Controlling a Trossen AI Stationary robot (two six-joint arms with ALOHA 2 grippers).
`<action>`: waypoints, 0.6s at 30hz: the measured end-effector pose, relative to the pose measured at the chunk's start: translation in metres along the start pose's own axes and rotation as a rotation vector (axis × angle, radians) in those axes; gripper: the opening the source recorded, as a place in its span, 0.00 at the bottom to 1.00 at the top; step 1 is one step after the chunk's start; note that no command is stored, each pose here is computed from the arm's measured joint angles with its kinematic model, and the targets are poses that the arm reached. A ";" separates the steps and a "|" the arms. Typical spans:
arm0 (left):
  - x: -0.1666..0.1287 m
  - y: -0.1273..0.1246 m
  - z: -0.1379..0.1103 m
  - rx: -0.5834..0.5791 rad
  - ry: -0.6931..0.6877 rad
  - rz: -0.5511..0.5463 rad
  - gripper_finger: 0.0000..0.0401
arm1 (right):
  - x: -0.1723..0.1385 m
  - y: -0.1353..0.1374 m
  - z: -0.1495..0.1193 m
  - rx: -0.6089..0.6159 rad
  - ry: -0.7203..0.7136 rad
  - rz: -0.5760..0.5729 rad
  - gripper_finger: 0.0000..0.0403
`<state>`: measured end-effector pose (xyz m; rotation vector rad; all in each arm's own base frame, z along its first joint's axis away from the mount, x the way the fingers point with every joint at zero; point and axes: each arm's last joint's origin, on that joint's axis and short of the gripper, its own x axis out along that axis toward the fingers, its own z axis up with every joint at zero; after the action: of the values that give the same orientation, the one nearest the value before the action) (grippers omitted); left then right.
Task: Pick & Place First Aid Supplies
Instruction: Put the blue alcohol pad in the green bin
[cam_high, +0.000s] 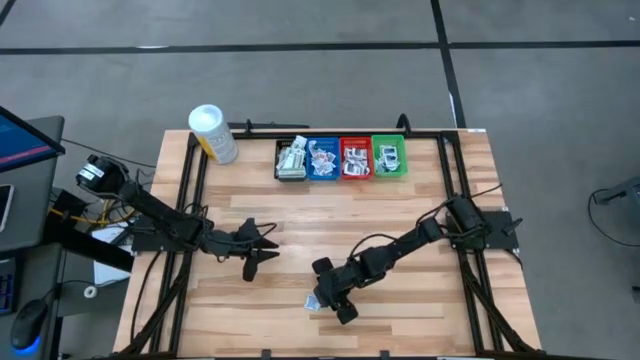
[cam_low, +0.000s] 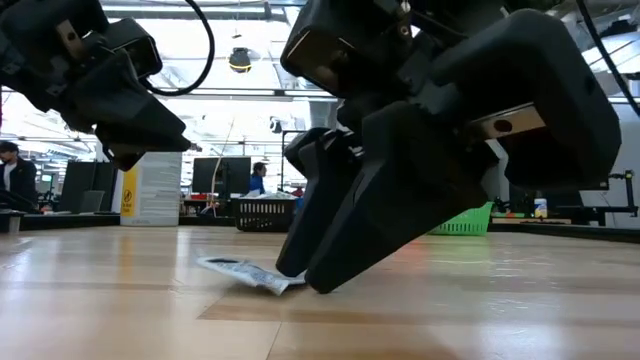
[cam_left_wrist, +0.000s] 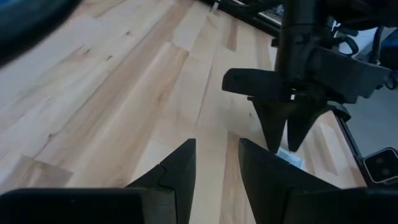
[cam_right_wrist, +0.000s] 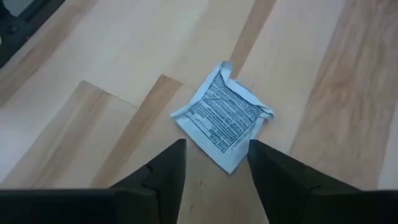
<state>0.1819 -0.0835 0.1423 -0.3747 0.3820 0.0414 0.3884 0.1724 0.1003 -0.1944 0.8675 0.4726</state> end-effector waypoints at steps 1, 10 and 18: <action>0.000 0.000 0.000 0.001 0.001 -0.002 0.30 | 0.001 0.000 -0.001 -0.004 0.003 -0.001 0.41; 0.000 0.000 0.000 -0.017 0.000 0.000 0.30 | 0.002 -0.005 -0.003 0.004 0.015 -0.025 0.24; 0.000 0.000 -0.001 -0.015 0.002 0.002 0.30 | 0.001 -0.014 -0.004 0.101 0.016 -0.038 0.02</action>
<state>0.1814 -0.0840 0.1420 -0.3895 0.3843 0.0459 0.3930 0.1586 0.0965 -0.1219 0.8995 0.3917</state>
